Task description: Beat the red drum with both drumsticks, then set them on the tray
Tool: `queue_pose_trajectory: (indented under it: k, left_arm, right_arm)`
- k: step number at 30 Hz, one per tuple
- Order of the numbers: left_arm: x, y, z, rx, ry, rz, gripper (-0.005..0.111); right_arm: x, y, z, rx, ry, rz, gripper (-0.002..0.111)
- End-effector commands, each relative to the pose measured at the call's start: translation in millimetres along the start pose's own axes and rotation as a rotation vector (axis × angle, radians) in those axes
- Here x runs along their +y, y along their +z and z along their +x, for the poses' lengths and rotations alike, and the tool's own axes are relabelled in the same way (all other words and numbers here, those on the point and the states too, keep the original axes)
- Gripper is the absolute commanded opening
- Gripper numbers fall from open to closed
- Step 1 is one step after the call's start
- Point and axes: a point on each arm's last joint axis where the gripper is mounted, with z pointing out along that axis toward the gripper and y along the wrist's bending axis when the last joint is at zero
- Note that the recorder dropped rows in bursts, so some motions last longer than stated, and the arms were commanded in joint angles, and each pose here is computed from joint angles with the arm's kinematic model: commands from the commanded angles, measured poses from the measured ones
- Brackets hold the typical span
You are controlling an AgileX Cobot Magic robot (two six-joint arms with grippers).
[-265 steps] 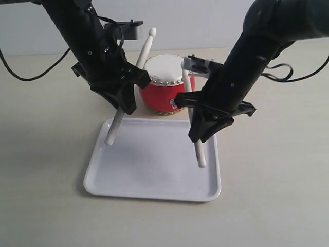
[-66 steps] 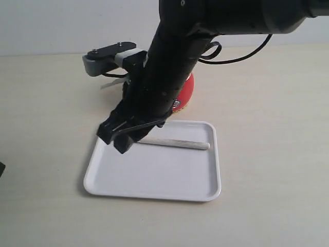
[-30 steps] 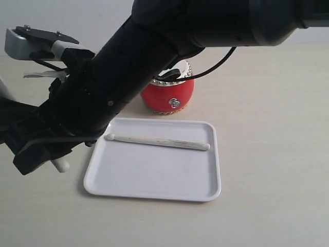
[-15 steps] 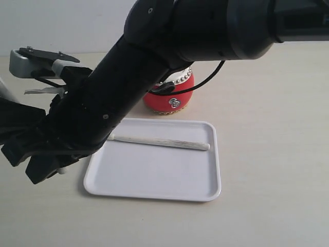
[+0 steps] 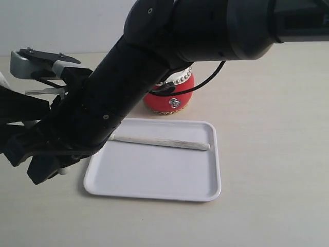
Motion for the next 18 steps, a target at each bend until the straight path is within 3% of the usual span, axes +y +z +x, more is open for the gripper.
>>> queue_pose_trajectory:
  k: [1, 5, 14, 18]
  left_arm:
    - [2.4, 0, 0, -0.004, 0.006, -0.017, 0.072]
    - [3.6, 0, 2, 0.012, 0.023, -0.037, 0.071]
    - [-3.6, -10, 16, 0.048, 0.121, -0.103, 0.071]
    - [-13.0, -17, 24, 0.034, 0.175, -0.103, 0.071]
  right_arm:
    - [1, -2, -1, -0.013, 0.016, -0.009, 0.0]
    - [-2, -5, 0, -0.003, 0.051, 0.026, 0.0]
    - [-38, -51, 1, 0.001, 0.058, 0.327, 0.0]
    - [-53, -76, 7, 0.061, -0.02, 0.457, 0.0]
